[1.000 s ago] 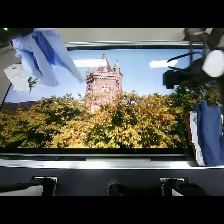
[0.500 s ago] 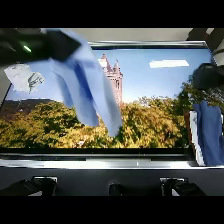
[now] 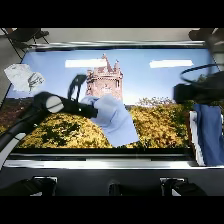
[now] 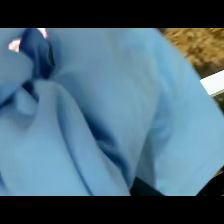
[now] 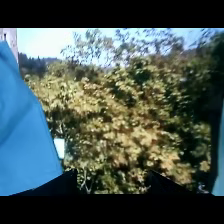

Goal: Fold the shirts.

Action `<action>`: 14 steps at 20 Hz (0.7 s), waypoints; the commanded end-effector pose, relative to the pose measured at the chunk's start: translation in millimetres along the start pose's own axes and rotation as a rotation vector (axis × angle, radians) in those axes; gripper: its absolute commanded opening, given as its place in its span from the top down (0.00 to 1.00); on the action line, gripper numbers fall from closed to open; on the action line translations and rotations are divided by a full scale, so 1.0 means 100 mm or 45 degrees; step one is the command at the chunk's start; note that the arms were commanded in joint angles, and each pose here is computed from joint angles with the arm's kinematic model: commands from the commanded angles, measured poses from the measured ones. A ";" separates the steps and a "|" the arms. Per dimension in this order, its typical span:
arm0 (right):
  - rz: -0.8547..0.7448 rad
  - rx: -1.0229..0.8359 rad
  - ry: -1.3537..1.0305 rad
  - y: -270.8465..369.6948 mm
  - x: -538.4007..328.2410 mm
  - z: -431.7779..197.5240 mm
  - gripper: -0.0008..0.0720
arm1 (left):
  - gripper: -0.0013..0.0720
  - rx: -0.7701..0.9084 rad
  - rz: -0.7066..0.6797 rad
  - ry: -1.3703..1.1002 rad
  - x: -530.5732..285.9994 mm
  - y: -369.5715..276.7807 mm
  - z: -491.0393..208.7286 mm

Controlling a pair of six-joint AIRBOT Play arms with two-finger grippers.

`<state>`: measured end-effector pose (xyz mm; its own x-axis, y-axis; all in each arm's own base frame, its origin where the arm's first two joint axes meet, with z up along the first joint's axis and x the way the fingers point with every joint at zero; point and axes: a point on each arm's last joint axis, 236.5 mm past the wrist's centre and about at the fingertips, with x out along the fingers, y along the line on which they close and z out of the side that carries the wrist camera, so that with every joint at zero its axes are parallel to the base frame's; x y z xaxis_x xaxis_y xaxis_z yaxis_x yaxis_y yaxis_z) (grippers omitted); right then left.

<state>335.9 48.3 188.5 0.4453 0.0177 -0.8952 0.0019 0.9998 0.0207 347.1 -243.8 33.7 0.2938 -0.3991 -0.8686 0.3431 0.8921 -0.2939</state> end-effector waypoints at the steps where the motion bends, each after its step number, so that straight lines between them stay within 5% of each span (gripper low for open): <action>1: 0.192 -0.009 0.213 0.46 0.80 -0.13 0.22 | 0.12 -0.123 0.075 0.134 0.25 0.38 -0.36; 2: 0.217 -0.014 0.276 0.53 0.98 -0.17 0.22 | 0.00 -0.122 0.083 0.118 0.10 0.49 -0.25; 8: 0.239 -0.104 0.540 0.58 1.45 -0.59 0.22 | 0.04 -0.235 0.203 -0.210 -1.04 1.38 0.55; 14: 0.306 -0.088 0.749 0.66 1.65 -1.16 0.22 | 0.05 -0.467 -0.051 -0.116 -0.35 1.58 0.60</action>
<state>323.8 111.6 7.6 -0.0646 0.1971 -0.9783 -0.1052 0.9735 0.2031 427.6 -92.2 58.9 0.3899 -0.3390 -0.8562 0.0439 0.9356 -0.3504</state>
